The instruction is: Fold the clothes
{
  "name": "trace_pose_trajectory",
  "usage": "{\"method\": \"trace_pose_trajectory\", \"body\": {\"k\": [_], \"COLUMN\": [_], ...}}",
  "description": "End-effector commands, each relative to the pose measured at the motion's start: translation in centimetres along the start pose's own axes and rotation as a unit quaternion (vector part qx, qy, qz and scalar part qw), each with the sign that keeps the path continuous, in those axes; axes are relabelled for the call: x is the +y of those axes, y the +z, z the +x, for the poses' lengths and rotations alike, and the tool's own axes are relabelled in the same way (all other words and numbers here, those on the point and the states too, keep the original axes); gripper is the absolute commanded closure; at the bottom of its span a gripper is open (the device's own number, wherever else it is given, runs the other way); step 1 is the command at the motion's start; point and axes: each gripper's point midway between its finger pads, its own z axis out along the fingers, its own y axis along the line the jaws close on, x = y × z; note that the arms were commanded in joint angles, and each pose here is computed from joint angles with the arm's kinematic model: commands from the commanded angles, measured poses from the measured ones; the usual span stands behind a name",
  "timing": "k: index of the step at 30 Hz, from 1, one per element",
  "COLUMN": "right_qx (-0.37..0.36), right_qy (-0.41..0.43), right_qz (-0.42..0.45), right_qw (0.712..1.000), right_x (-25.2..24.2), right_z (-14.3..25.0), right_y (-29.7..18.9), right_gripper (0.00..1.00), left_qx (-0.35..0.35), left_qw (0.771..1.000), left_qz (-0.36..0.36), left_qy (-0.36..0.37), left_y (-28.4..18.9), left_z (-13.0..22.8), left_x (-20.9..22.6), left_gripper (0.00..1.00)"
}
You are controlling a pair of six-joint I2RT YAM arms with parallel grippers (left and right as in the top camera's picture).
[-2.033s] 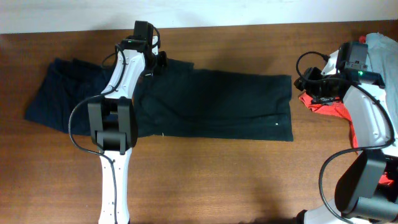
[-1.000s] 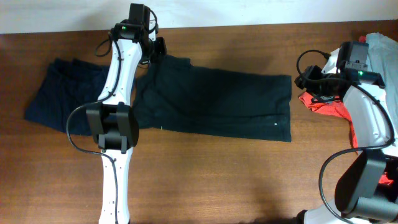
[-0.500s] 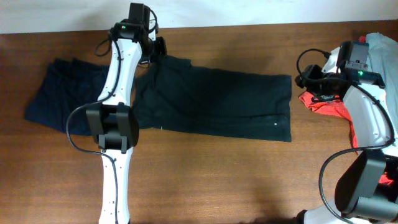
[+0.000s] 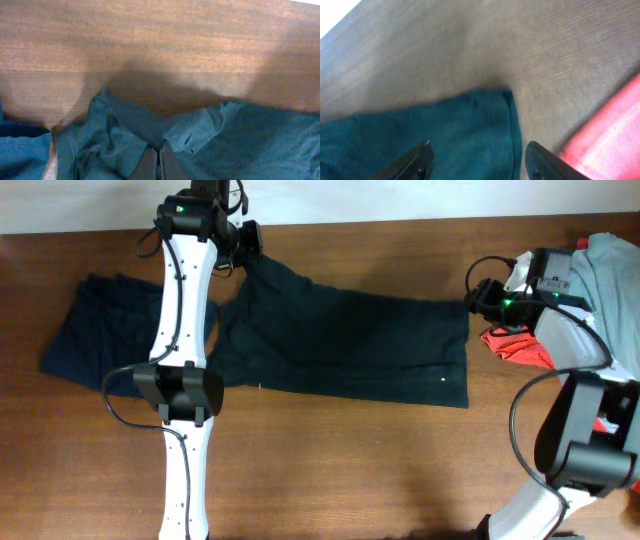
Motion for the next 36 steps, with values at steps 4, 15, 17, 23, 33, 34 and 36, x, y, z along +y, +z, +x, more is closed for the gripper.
{"method": "trace_pose_trajectory", "body": {"k": [4, 15, 17, 23, 33, 34, 36], "right_qx": [-0.024, -0.025, -0.019, 0.011, 0.012, 0.005, -0.011], "right_qy": [0.023, 0.064, 0.062, 0.065, 0.061, 0.046, 0.015], "right_qz": [-0.018, -0.046, -0.052, -0.058, -0.055, -0.062, -0.081], "right_qw": [0.999, 0.997, 0.997, 0.996, 0.997, 0.997, 0.997], "right_x": [-0.7, -1.7, -1.4, -0.7, -1.2, -0.8, 0.3], "right_z": [-1.0, -0.2, 0.2, 1.7, 0.9, 0.3, -1.0], "right_y": [4.2, 9.1, 9.3, 9.5, 7.2, 6.6, 4.9], "right_gripper": [0.36, 0.37, 0.43, 0.6, 0.96, 0.96, 0.96], "left_qx": [0.009, 0.015, 0.015, 0.016, 0.021, 0.021, 0.018], "left_qw": [1.0, 1.0, 1.0, 1.0, 1.0, 1.0, 1.0], "left_qz": [0.006, 0.013, 0.012, 0.011, 0.005, 0.005, 0.004], "left_qy": [0.009, 0.024, 0.024, 0.023, 0.015, 0.014, 0.011], "left_y": [-0.1, 0.2, 0.2, 0.2, -0.2, -0.5, -1.2], "left_z": [0.6, 1.2, 1.2, 1.2, 1.4, 1.4, 1.2], "left_x": [-0.7, -2.6, -2.5, -2.4, -1.5, -1.4, -1.1], "left_gripper": [1.0, 1.0, 1.0, 1.0, 1.0, 1.0, 1.0]}}
